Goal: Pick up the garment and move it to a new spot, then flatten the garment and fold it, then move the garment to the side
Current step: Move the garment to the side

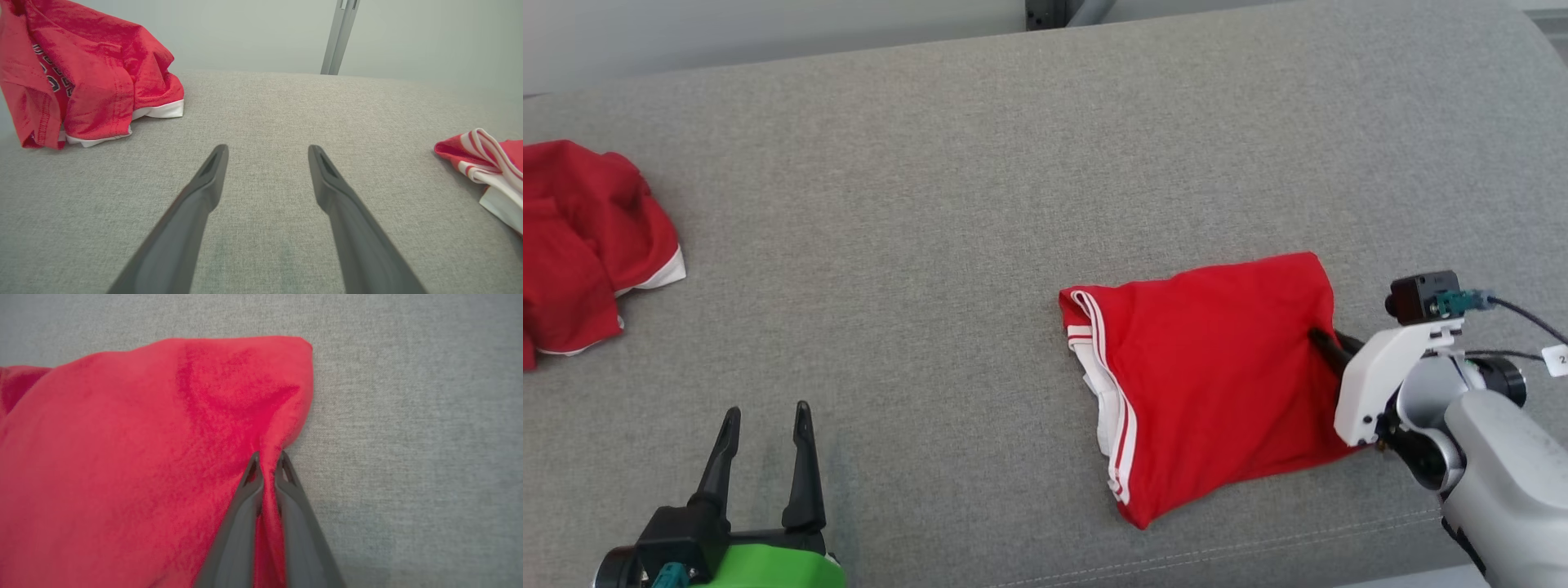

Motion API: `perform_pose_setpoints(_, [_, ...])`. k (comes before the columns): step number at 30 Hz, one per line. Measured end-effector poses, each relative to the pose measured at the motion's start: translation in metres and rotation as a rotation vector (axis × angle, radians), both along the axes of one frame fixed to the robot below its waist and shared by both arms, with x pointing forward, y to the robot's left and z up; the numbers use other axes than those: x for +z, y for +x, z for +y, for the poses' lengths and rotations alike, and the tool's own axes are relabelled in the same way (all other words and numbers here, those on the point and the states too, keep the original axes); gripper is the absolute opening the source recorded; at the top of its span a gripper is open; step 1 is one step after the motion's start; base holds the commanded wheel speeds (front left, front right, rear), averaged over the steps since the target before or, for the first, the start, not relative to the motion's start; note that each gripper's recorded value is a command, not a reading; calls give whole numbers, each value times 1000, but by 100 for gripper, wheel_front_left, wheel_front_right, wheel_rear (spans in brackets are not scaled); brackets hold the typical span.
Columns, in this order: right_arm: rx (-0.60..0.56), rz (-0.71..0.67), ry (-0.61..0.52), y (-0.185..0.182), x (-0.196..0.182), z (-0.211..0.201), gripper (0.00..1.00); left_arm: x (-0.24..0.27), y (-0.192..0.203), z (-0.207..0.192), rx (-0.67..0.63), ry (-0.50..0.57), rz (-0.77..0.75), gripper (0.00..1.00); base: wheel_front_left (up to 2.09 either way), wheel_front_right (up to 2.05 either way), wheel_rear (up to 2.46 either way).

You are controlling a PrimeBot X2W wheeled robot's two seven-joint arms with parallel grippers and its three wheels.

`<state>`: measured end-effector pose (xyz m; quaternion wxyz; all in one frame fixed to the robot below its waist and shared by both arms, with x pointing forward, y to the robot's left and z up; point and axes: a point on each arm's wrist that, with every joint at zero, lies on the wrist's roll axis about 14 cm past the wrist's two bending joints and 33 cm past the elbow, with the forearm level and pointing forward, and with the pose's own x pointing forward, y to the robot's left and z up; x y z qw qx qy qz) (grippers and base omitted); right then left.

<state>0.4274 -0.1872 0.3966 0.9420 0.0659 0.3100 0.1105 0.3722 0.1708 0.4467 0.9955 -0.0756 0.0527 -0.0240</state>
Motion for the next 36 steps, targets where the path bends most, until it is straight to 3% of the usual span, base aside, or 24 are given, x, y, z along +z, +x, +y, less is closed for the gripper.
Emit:
perform_pose_setpoints(5, [6, -75, -37, 30, 24, -15, 0, -1, 17, -11, -43, 16, -11, 100, 0, 0, 0])
perform_pose_setpoints(7, [-26, -123, -68, 53, 38, -34, 0, -2, 31, -21, -82, 32, -22, 100, 0, 0, 0])
perform_pose_setpoints(8, [-80, -154, -113, 78, 46, -63, 0, 0, 53, -31, -128, 48, -54, 100, 0, 0, 0])
perform_pose_setpoints(12, [-147, -161, -141, 95, 43, -93, 0, -8, 67, -36, -166, 66, -55, 100, 0, 0, 0])
perform_pose_setpoints(25, [-400, -137, -310, 92, 27, -209, 0, -58, 85, -56, -257, 81, 22, 100, 0, 0, 0])
perform_pose_setpoints(36, [-493, -184, -401, 104, 38, -252, 0, -81, 83, -55, -261, 85, 74, 100, 0, 0, 0])
